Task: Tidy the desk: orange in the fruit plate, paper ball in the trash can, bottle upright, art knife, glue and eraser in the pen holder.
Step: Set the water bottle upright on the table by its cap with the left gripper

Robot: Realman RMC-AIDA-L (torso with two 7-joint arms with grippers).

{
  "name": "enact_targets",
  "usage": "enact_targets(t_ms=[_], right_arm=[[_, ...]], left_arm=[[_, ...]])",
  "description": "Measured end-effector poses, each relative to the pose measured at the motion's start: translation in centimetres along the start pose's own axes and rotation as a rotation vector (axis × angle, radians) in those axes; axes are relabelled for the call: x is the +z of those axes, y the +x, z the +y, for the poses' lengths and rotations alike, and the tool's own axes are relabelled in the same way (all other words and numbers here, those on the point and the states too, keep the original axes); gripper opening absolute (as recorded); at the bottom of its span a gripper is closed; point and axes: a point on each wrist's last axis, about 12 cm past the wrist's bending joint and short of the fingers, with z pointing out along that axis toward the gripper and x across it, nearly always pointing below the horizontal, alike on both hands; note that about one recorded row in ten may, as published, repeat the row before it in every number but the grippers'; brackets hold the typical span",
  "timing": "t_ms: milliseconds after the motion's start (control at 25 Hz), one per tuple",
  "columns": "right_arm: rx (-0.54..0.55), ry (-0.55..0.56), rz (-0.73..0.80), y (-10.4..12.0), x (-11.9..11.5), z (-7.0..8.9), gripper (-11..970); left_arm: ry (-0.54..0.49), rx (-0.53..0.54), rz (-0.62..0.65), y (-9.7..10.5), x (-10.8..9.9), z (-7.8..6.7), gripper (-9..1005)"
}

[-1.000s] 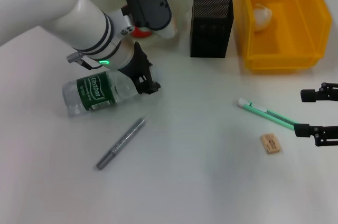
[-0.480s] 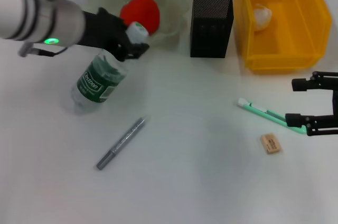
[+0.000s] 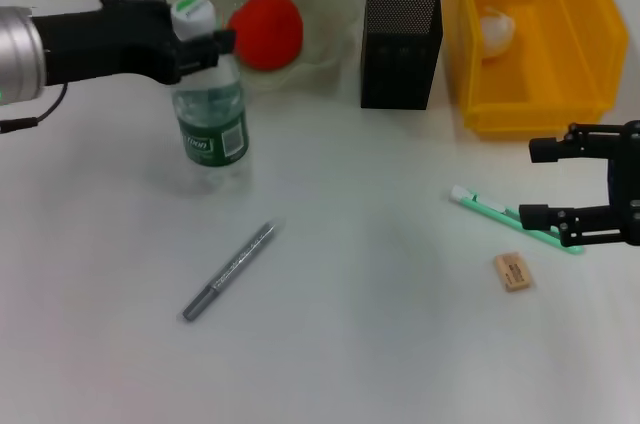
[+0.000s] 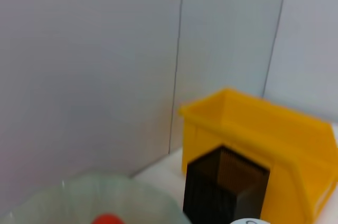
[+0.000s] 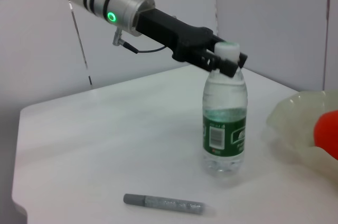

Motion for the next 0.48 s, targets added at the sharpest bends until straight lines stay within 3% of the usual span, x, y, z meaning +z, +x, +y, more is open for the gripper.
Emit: enact_targets(t_ms=[120, 360, 480], right_arm=[[0.007, -0.009, -0.011, 0.0, 0.2, 0.0, 783], [0.005, -0.022, -0.023, 0.1, 0.4, 0.0, 783], [0.005, -0.027, -0.027, 0.1, 0.5, 0.0, 783]], left_arm=[[-0.005, -0.033, -0.102, 1.0, -0.8, 0.0, 448], [-0.020, -0.071, -0.191, 3.0, -0.6, 0.7, 448], [-0.057, -0.081, -0.234, 4.2, -0.2, 1.7, 448]])
